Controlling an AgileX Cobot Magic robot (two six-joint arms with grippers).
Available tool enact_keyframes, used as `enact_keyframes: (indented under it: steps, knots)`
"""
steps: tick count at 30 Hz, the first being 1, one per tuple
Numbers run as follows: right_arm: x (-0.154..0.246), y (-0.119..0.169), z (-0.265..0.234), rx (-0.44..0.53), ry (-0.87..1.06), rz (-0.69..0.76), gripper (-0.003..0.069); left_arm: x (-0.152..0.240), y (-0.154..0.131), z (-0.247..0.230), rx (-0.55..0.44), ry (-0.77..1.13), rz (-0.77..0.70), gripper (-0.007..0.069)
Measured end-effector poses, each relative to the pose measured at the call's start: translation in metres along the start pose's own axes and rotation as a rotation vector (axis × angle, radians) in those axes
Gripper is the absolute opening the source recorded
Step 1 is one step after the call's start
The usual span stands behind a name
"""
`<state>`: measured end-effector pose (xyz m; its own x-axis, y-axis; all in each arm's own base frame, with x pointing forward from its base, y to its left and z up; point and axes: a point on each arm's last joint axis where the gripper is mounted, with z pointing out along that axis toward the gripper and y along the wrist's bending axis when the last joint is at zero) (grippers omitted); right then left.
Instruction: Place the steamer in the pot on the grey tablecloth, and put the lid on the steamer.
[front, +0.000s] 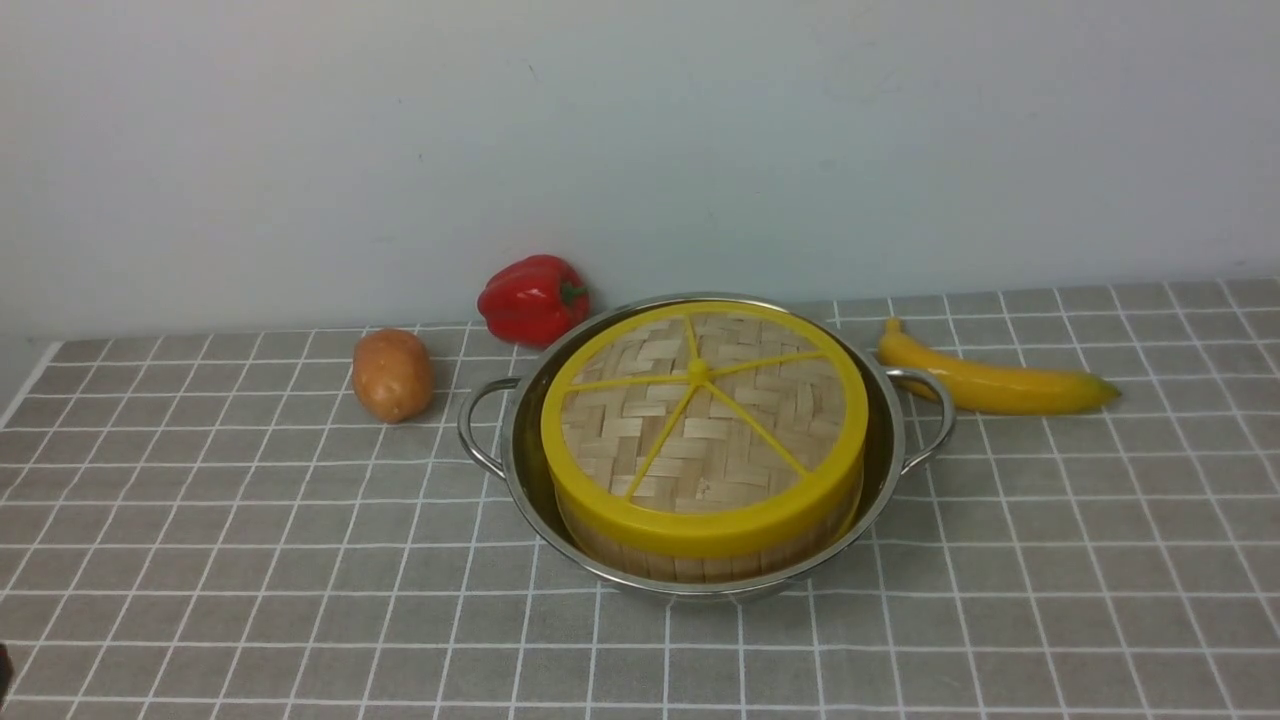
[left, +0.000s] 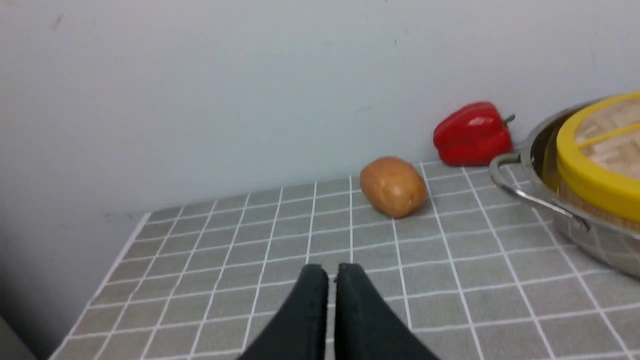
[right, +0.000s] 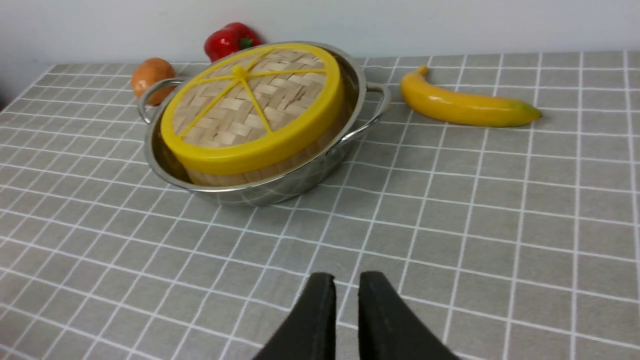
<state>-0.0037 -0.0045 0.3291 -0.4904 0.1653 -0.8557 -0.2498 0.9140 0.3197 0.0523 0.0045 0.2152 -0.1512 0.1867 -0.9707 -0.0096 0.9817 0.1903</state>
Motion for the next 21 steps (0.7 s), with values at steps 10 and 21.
enact_keyframes:
  steps: [10, 21]
  knots:
    - [0.001, 0.004, 0.000, -0.048, 0.017, 0.028, 0.0141, 0.029, -0.006, 0.007, 0.009, 0.060, 0.006, 0.0043]
    - [0.002, 0.005, 0.000, -0.050, 0.018, 0.031, 0.0196, 0.029, -0.006, 0.007, 0.009, 0.062, 0.007, 0.0073]
